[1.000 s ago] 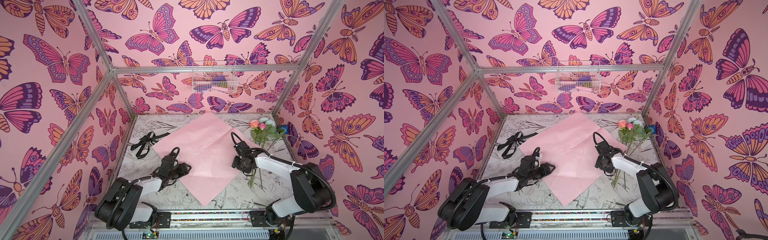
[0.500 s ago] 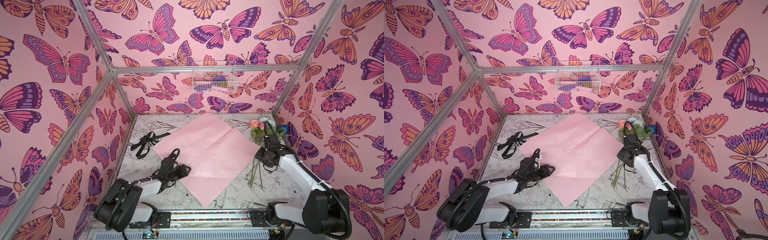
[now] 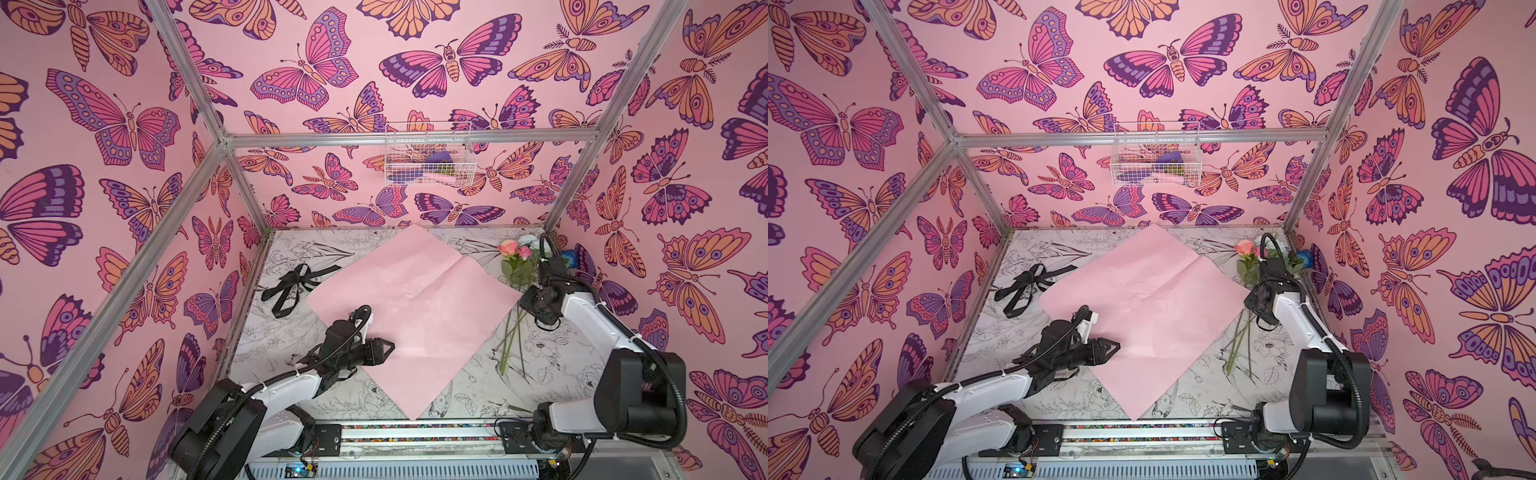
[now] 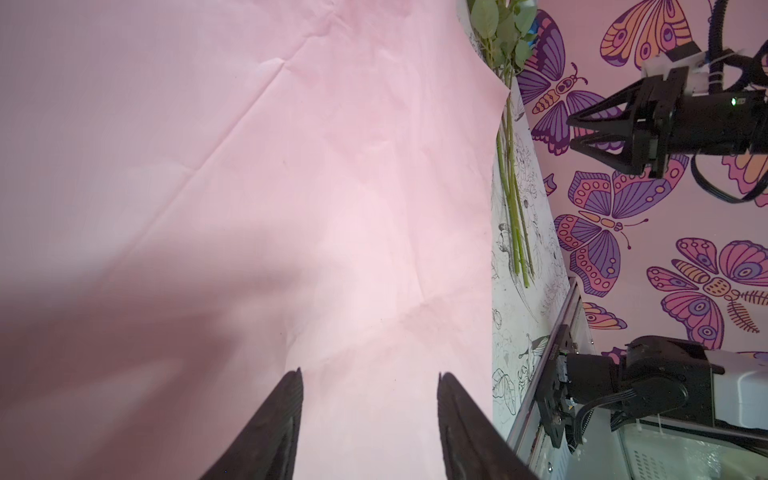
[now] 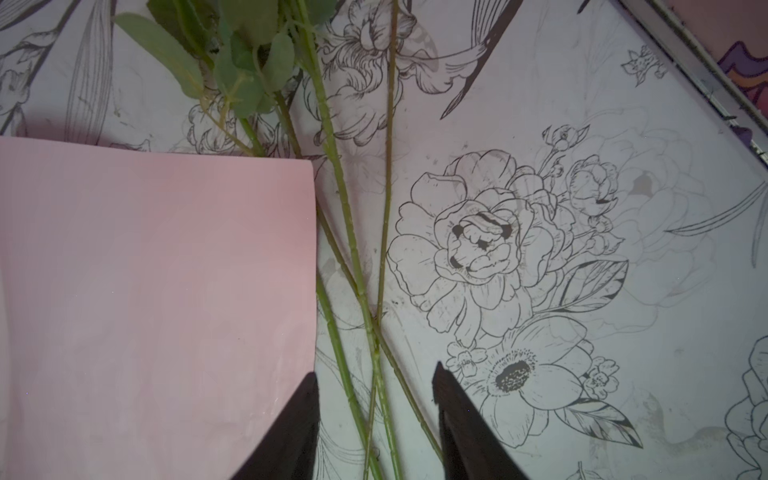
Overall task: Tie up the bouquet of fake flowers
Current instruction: 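Grasp the rose stems with right gripper while left gripper holds sheet edge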
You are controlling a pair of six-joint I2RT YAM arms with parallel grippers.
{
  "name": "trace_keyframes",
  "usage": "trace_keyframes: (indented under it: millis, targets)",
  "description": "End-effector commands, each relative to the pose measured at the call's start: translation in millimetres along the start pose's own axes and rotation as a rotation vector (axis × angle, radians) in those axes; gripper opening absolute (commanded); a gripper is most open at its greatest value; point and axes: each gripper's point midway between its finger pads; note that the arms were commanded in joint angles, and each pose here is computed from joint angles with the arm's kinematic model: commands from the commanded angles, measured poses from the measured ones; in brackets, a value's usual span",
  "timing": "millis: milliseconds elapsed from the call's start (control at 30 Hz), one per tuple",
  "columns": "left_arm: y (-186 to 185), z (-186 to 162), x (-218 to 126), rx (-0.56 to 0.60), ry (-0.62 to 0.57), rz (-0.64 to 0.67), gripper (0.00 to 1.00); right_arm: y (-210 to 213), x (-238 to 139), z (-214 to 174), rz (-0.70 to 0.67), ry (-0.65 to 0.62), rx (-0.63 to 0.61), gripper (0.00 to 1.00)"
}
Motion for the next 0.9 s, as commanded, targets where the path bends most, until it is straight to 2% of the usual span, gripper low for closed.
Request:
trace_keyframes:
  millis: [0, 267, 467, 700, 867]
  targets:
    - [10, -18, 1, -0.01, 0.052, 0.016, 0.54, -1, 3, 21, 0.009, -0.022, -0.002, 0.48]
    - [35, -31, 11, -0.082, 0.101, 0.107, 0.47, 2, 36, 35, 0.031, 0.028, 0.007, 0.46]
    - [45, -36, 15, -0.093, 0.117, 0.131, 0.43, 14, 56, 43, 0.055, 0.051, -0.01, 0.45]
    - [52, -40, 18, -0.108, 0.126, 0.147, 0.35, 22, 80, 43, 0.07, 0.096, -0.013, 0.4]
    - [54, -41, 17, -0.111, 0.126, 0.152, 0.33, 20, 91, 40, 0.046, 0.117, -0.013, 0.35]
Point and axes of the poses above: each gripper's point midway between its finger pads, its own x axis out along the fingers, its own y axis along the line the jaws close on, z = x × y, and after that the axes turned 7 degrees about -x, right-handed
